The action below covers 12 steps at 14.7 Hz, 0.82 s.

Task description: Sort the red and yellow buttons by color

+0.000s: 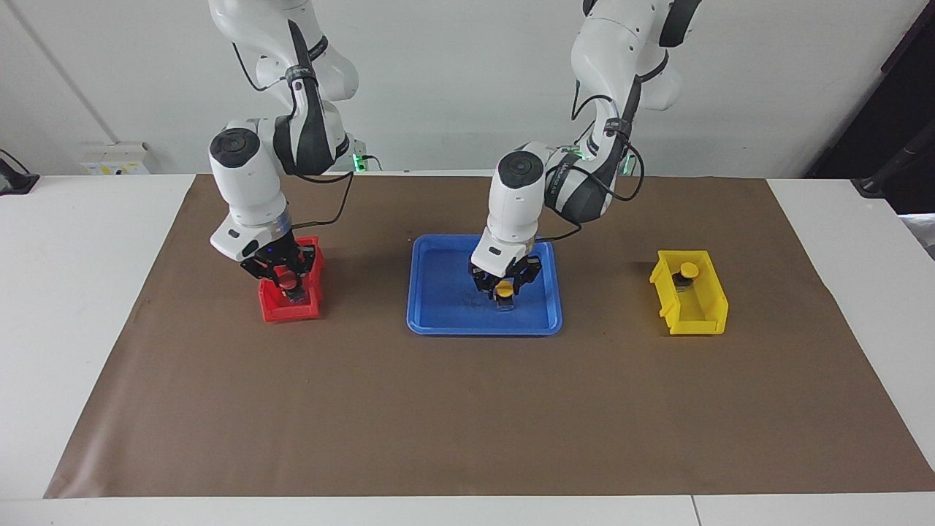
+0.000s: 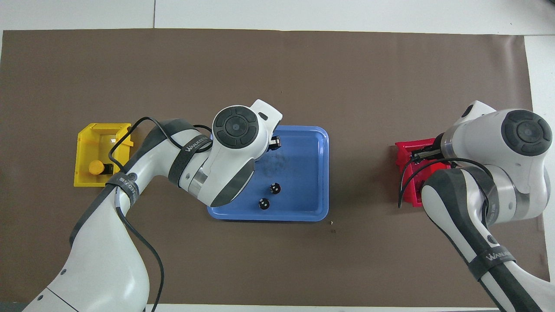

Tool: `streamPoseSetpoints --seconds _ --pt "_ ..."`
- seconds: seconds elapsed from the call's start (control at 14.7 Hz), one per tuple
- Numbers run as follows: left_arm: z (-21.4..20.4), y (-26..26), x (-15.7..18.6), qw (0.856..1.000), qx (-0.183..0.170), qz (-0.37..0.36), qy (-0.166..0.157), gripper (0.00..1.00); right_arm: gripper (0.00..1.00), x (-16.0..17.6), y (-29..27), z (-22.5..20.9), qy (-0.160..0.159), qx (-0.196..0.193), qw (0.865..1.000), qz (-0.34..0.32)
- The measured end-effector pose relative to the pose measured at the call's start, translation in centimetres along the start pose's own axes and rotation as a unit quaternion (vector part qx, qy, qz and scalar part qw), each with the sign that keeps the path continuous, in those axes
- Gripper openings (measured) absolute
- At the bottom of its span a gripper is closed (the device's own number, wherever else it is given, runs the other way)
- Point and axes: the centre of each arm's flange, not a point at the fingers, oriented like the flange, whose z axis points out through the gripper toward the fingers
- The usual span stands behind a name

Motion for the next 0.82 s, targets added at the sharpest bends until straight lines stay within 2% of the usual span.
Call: streamPoseSetpoints --seconds 0.14,0.41,0.61,0.75,0.82 --pt "0.0 -0.1 0.1 1.0 0.001 -0.002 0.0 0.41 0.43 -0.4 0.7 0.6 0.001 0.0 1.0 -0.001" --pt "0.2 -0.5 0.4 1.0 0.002 -0.016 0.0 0.41 0.43 -0.9 0.4 1.9 0.021 0.0 1.0 -0.003" --pt "0.0 -0.5 0.5 0.999 0.003 -0.035 -0.001 0.41 0.43 -1.5 0.0 2.7 0.022 0.001 1.0 -0.006" --pt "-1.7 -0.5 0.6 0.999 0.01 -0.047 -0.007 0.41 0.44 -1.6 0.0 2.5 0.024 0.0 1.0 -0.005" --pt "-3.8 -0.8 0.9 0.998 0.012 -0.052 -0.01 0.41 0.49 -1.7 0.0 2.6 0.023 0.0 1.0 -0.006"
